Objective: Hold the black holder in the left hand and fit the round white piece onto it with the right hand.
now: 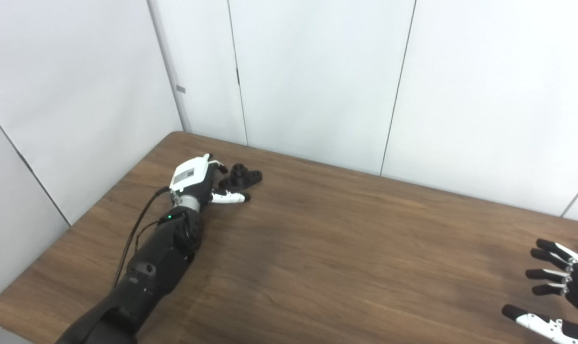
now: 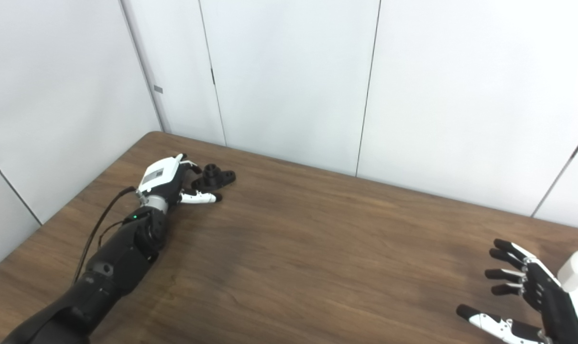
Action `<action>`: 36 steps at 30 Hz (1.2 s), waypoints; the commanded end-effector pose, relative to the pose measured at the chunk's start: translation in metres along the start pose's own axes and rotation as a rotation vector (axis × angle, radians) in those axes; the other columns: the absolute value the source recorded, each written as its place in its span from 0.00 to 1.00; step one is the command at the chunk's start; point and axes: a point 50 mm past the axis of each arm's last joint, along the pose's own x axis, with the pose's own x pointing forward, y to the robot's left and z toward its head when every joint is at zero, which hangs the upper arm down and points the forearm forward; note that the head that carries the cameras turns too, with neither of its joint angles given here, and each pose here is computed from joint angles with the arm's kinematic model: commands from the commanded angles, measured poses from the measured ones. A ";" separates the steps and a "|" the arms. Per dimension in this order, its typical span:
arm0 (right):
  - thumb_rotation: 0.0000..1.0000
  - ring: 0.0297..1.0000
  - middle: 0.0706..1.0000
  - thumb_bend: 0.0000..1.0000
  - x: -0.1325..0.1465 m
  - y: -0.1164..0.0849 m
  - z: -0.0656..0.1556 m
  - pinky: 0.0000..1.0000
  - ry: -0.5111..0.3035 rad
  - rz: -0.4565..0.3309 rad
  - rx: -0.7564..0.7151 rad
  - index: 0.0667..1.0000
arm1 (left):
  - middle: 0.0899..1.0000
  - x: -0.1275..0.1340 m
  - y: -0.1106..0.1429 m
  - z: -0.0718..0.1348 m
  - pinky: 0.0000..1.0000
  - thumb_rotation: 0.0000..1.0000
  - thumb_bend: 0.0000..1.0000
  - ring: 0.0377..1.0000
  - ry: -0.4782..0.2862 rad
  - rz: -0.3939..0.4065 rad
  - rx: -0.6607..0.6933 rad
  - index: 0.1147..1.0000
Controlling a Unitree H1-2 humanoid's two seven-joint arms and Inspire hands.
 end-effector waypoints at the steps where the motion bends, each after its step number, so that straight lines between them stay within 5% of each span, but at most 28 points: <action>1: 0.00 0.66 0.77 0.63 0.002 -0.009 0.013 0.57 -0.054 -0.017 -0.028 0.80 | 0.96 0.008 0.011 0.007 0.99 0.29 0.86 1.00 -0.022 0.023 0.013 0.71; 8: 0.00 0.65 0.77 0.63 0.001 -0.012 0.012 0.55 -0.061 -0.020 -0.029 0.79 | 0.94 0.009 0.000 0.006 0.98 0.27 0.82 1.00 -0.010 -0.023 0.011 0.67; 12: 0.00 0.66 0.78 0.62 0.001 -0.013 0.013 0.56 -0.059 -0.020 -0.028 0.80 | 0.90 0.010 -0.008 0.006 1.00 0.21 0.78 1.00 -0.003 -0.083 0.013 0.56; 14: 0.00 0.66 0.78 0.62 0.001 -0.013 0.012 0.56 -0.057 -0.020 -0.027 0.80 | 0.87 0.009 -0.012 0.006 1.00 0.10 0.58 0.99 -0.009 -0.088 0.016 0.45; 16: 0.00 0.66 0.78 0.61 0.001 -0.014 0.011 0.56 -0.055 -0.021 -0.025 0.80 | 0.84 0.007 -0.016 0.005 1.00 0.07 0.54 0.97 -0.022 -0.088 0.020 0.42; 36: 0.00 0.66 0.79 0.57 0.001 -0.014 0.009 0.57 -0.052 -0.018 -0.028 0.81 | 0.82 -0.009 -0.040 0.009 0.99 0.05 0.52 0.92 -0.122 -0.004 -0.038 0.42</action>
